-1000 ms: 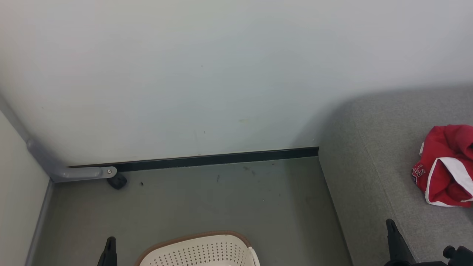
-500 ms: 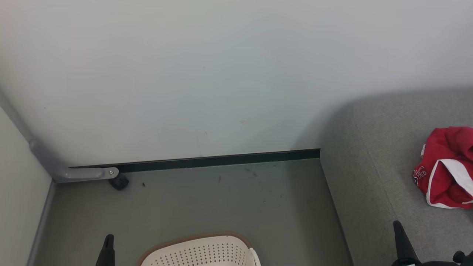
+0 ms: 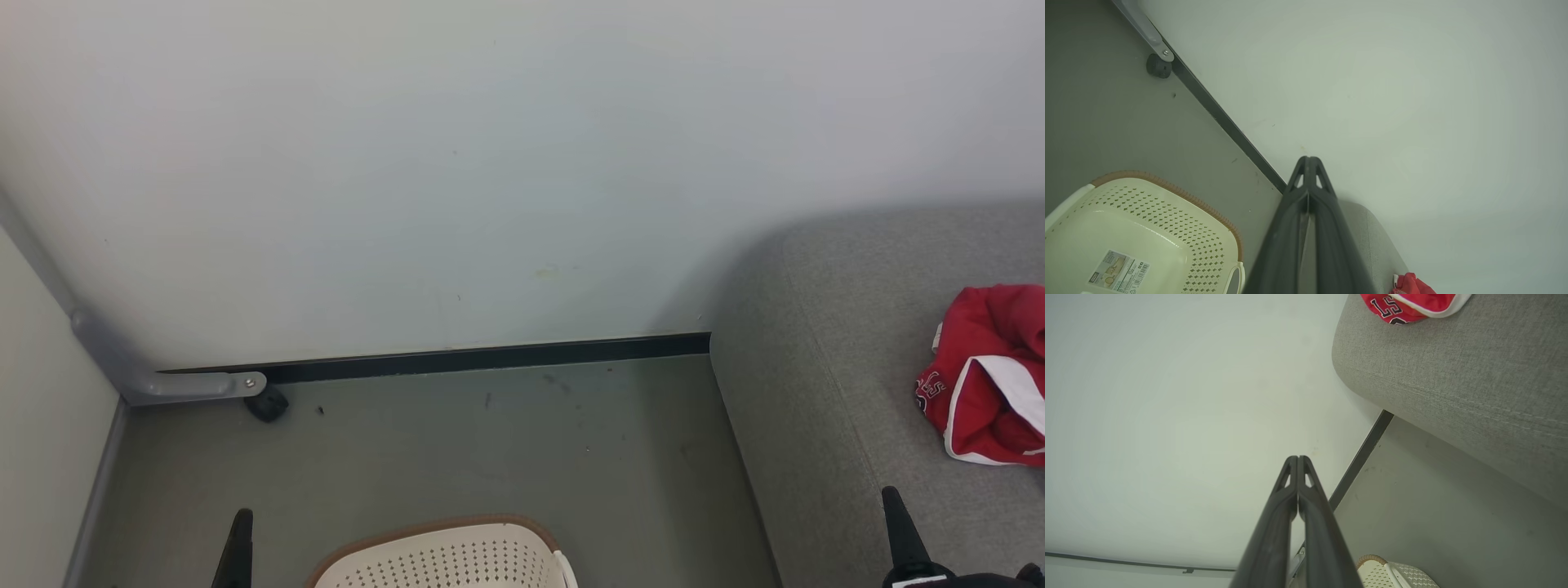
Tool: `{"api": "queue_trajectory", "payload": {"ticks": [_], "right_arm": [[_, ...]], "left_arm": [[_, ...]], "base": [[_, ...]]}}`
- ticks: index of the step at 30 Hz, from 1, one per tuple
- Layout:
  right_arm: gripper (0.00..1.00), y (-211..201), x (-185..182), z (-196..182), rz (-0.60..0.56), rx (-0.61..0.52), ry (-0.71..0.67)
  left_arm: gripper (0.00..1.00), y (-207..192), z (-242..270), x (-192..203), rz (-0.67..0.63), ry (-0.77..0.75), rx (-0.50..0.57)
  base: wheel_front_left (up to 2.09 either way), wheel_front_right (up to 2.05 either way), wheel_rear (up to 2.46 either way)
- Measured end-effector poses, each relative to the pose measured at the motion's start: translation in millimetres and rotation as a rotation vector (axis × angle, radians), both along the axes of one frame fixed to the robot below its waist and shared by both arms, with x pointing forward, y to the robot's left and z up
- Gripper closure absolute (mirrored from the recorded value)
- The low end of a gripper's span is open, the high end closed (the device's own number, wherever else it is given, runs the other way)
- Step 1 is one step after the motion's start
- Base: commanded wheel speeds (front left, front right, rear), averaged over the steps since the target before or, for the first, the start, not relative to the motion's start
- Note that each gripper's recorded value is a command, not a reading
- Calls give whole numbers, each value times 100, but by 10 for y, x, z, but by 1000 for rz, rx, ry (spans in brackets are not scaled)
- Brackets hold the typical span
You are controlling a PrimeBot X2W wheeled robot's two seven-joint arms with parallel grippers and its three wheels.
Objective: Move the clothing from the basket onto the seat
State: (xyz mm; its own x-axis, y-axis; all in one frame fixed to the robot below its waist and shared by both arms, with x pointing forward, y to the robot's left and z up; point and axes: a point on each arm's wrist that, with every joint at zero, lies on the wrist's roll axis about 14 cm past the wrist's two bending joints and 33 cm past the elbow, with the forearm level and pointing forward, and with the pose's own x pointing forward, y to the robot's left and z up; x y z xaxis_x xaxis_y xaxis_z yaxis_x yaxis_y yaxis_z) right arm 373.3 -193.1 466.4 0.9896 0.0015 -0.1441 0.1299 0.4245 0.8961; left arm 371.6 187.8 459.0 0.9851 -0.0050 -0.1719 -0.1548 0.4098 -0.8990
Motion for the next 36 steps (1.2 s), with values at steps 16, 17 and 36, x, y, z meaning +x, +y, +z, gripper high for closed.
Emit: {"api": "queue_trajectory", "payload": {"ticks": [16, 17, 36], "right_arm": [[100, -65, 30, 59, -41, 217, -21], [100, -66, 31, 60, -40, 228, -21], [100, -123, 78, 165, -71, 436, -66]], "left_arm": [[100, 19, 85, 35, 22, -28, -204], [100, 20, 87, 33, 23, -29, -223], [100, 37, 197, 68, 41, -76, -423]], "base": [[0, 0, 0], [0, 0, 0], [0, 0, 0]]}}
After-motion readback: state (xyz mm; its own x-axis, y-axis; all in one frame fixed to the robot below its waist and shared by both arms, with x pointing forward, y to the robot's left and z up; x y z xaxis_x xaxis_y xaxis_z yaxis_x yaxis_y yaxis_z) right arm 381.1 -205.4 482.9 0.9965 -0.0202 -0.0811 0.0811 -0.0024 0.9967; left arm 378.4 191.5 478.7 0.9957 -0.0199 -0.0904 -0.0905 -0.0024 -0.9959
